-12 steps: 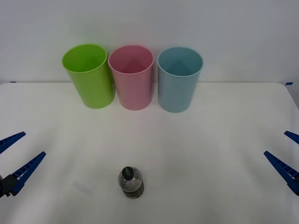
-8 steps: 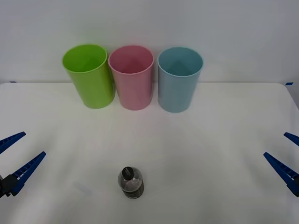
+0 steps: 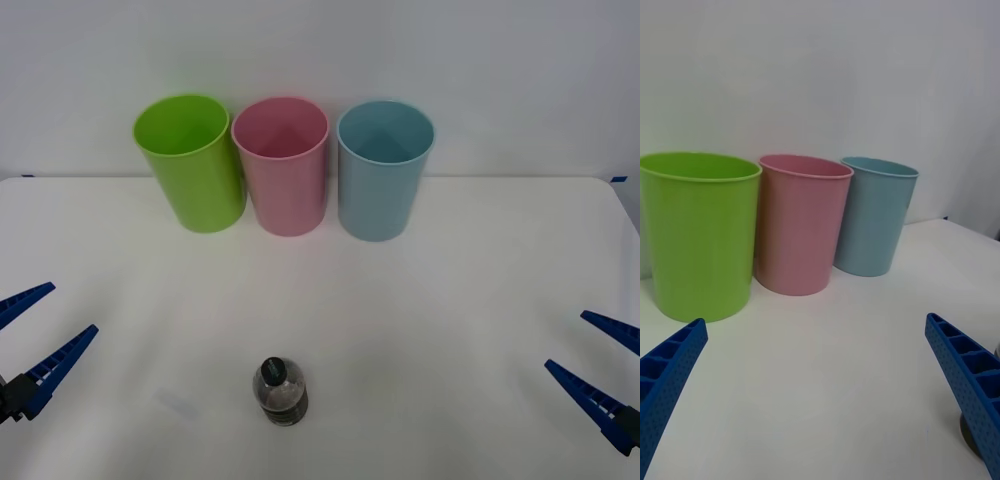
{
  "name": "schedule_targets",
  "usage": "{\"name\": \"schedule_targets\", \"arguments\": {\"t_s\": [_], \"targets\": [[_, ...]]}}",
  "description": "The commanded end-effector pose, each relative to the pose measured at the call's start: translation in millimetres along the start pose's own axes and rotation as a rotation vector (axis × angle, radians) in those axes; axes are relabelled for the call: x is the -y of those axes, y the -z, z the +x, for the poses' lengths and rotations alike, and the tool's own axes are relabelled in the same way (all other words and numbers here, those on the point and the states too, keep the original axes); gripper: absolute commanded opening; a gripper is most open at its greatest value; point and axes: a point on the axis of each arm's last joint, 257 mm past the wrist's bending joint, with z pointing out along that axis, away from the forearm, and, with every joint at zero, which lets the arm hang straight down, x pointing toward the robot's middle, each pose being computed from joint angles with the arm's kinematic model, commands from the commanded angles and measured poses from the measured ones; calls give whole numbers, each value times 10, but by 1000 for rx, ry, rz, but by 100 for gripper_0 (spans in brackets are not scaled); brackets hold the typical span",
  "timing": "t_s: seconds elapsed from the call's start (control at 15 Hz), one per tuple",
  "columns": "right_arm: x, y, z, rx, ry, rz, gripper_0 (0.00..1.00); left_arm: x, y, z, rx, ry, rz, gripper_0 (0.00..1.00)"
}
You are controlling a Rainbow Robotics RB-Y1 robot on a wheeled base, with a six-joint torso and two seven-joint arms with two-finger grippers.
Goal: Grasp the object on the table and drop it into the matching bin: aluminum can to the light blue bin, PET bottle to the pink bin.
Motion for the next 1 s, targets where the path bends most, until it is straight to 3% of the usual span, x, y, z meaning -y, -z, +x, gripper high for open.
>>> {"name": "schedule_targets", "arguments": {"t_s": [0.07, 0.67, 0.8, 1.0], "targets": [[-274, -46, 232, -60, -13, -88, 100, 0, 0, 0, 0, 0, 0, 100], [-810, -361, 577, -100, 29, -250, 100, 0, 0, 0, 0, 0, 0, 100], [-922, -503, 639, -93, 100, -285, 100, 0, 0, 0, 0, 0, 0, 100], [-1108, -736, 734, -100, 126, -347, 100, 0, 0, 0, 0, 0, 0, 100]]}}
